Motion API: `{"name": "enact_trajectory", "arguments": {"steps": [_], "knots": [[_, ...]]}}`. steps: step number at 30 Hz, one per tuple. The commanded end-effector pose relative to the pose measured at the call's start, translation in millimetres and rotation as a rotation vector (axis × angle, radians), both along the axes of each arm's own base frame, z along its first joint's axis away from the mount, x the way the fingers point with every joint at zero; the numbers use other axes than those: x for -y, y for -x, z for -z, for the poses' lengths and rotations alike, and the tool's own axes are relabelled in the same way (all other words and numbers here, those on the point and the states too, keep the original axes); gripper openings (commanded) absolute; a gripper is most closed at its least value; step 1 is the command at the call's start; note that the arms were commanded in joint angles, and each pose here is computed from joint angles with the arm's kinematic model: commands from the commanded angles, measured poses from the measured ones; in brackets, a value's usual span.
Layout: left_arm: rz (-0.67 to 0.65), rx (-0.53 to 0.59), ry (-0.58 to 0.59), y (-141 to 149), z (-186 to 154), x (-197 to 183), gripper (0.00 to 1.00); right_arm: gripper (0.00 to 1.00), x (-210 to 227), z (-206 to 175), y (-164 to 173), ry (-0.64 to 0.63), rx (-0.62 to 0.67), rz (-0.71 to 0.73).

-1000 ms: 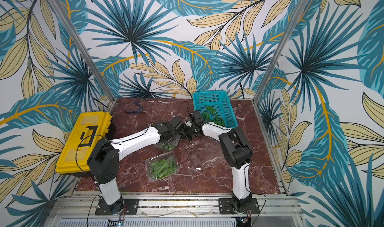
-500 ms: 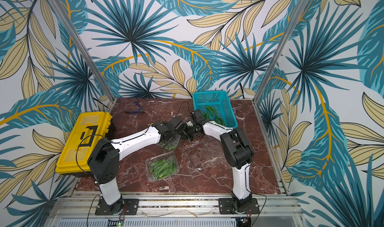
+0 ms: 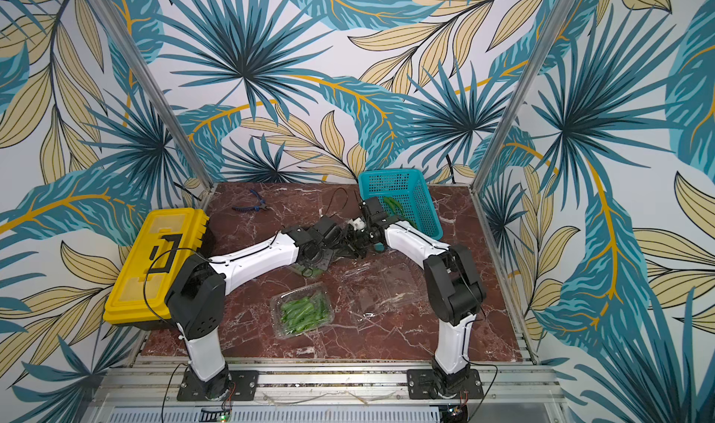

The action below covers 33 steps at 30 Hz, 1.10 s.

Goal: Take small green peppers out of containers
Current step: Open the packing box at the center of the board.

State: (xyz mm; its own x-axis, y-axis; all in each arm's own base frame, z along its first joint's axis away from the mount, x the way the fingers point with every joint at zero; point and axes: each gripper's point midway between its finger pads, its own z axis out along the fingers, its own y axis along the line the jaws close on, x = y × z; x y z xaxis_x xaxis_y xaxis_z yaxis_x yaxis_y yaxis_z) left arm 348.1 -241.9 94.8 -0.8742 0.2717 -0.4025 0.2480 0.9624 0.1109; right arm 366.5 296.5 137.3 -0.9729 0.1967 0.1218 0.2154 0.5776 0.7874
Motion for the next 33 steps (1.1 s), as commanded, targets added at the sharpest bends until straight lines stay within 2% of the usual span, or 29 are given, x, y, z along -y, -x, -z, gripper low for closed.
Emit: {"name": "enact_trajectory", "arguments": {"steps": [1, 12, 19, 24, 31, 33], "knots": [[-0.006, -0.001, 0.027, -5.6, -8.6, 7.2, 0.0, 0.34, 14.5, 19.9, 2.1, 0.083, -0.032, 0.021], [0.015, -0.028, 0.072, -3.1, -9.1, 17.5, 0.0, 0.34, -2.5, 44.7, -11.4, 0.039, -0.078, 0.013], [0.025, -0.026, 0.123, -3.5, -16.2, 26.1, 0.0, 0.34, -11.1, 65.4, -13.8, 0.062, -0.128, 0.022], [0.038, -0.011, 0.265, -5.3, -34.5, 44.2, 0.0, 0.34, 0.8, 85.8, -3.2, 0.163, -0.176, 0.025], [0.011, -0.047, 0.629, -6.2, -62.2, 59.3, 0.0, 0.33, 16.1, 100.5, 5.0, 0.247, -0.219, 0.027], [0.0, -0.046, 0.696, -6.7, -68.7, 56.6, 0.0, 0.33, 19.9, 102.7, 5.9, 0.263, -0.221, 0.028]]}}
